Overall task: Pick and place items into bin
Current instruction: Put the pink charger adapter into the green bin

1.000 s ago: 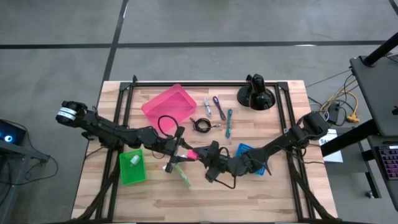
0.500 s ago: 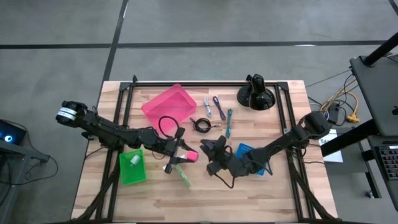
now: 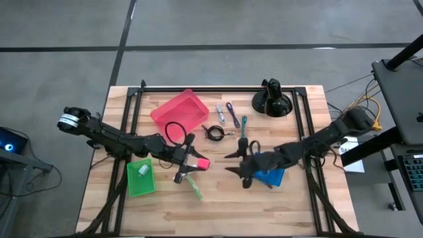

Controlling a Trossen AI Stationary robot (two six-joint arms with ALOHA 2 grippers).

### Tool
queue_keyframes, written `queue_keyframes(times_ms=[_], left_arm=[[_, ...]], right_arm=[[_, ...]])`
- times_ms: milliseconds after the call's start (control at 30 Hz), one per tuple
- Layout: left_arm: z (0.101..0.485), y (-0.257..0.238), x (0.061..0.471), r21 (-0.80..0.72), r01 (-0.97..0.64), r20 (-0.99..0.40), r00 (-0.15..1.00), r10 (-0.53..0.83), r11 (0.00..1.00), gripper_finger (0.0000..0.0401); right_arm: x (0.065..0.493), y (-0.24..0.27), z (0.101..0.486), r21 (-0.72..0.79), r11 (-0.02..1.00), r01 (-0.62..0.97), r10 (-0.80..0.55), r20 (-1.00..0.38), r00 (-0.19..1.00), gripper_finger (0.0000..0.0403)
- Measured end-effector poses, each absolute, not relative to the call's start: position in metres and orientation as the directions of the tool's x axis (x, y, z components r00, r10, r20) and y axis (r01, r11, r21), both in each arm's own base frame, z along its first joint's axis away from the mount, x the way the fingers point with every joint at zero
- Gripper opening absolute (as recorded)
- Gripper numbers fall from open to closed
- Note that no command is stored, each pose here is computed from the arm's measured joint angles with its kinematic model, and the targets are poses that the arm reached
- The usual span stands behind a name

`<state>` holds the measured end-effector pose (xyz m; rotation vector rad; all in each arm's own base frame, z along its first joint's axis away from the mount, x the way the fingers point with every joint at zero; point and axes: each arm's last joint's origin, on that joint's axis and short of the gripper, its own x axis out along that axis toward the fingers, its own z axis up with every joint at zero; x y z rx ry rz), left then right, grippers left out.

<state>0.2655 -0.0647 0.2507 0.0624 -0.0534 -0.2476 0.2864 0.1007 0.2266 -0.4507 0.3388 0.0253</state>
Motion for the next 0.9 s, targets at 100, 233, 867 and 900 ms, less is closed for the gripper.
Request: queue_keyframes(times_ms=[100, 233, 867, 900], left_arm=[[0.251, -0.063, 0.266, 0.068, 0.213, 0.046, 0.975, -0.217, 0.975, 0.0140], [0.252, -0.061, 0.265, 0.066, 0.207, 0.040, 0.977, -0.210, 0.976, 0.0140], [0.240, -0.055, 0.263, -0.097, 0.016, -0.176, 0.984, -0.032, 0.995, 0.0140], [0.240, -0.055, 0.263, -0.121, 0.008, -0.195, 0.980, -0.032, 0.993, 0.0140]], right_arm=[[0.274, 0.090, 0.217, -0.344, 0.937, -0.051, -0.033, -0.233, 0.972, 0.0198], [0.255, 0.079, 0.206, -0.187, 0.979, -0.077, 0.066, -0.067, 0.996, 0.0198], [0.218, 0.058, 0.187, -0.102, 0.993, 0.059, -0.044, 0.148, 0.988, 0.0198], [0.219, 0.058, 0.189, -0.101, 0.993, 0.060, -0.044, 0.152, 0.987, 0.0198]])
